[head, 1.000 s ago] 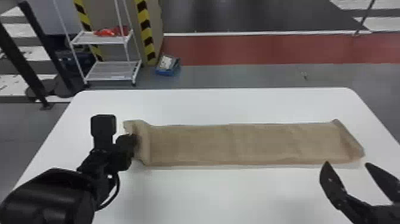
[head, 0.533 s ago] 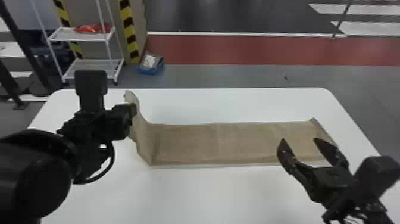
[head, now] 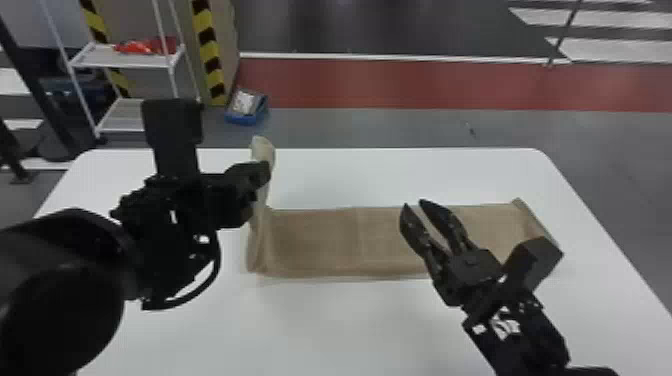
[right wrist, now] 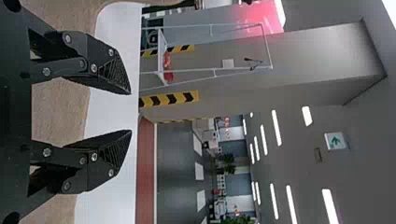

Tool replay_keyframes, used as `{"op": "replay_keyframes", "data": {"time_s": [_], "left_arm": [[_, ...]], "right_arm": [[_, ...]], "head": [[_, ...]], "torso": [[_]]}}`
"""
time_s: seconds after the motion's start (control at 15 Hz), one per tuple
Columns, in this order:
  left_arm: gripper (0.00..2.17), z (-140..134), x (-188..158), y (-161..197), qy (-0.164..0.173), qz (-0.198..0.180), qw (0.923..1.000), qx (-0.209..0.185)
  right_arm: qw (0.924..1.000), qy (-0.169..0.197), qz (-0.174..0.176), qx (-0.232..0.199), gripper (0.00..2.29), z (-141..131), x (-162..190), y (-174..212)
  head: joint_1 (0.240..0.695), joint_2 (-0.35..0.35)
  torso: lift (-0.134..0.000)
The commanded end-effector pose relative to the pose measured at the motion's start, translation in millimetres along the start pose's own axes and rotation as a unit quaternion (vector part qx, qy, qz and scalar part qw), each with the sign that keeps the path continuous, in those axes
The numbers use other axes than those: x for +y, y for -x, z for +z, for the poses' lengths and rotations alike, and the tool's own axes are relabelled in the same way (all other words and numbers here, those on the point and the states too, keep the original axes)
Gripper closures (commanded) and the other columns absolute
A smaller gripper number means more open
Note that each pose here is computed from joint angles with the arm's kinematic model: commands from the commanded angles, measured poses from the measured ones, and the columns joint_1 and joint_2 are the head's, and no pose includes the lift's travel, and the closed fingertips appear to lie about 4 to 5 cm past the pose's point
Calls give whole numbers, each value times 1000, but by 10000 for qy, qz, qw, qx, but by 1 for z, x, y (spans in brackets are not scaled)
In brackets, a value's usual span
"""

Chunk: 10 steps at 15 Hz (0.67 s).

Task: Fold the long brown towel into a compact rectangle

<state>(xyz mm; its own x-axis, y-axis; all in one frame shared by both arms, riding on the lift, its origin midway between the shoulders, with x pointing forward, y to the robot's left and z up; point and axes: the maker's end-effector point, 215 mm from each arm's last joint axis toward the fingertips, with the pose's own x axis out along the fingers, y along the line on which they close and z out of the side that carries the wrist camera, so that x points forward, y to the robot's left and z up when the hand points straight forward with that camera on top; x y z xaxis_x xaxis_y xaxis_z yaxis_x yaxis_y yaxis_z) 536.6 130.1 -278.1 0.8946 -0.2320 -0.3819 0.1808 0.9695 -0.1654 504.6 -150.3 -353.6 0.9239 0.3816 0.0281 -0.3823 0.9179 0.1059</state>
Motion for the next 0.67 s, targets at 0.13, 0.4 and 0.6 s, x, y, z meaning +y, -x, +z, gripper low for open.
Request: {"op": "replay_keyframes", "data": {"time_s": [0.13,0.4,0.6], "left_arm": [[1146,16,-56,1,250,-448,9985,-187],[1146,51,-104,12,633,-1026,9911,-572],[1146,55,-120,15,674,-1249,9881,-593]], "right_arm": [[9988,-231,411,145,1986,-43,46,-54],[9920,-466,1124,327,1986,-68,86,-86],[9850,-595,1536,518,1986,-77,117,-102]], "head": [[695,-9],[695,-1],[695,12]], "torso": [[-123],[-123],[-123]]}}
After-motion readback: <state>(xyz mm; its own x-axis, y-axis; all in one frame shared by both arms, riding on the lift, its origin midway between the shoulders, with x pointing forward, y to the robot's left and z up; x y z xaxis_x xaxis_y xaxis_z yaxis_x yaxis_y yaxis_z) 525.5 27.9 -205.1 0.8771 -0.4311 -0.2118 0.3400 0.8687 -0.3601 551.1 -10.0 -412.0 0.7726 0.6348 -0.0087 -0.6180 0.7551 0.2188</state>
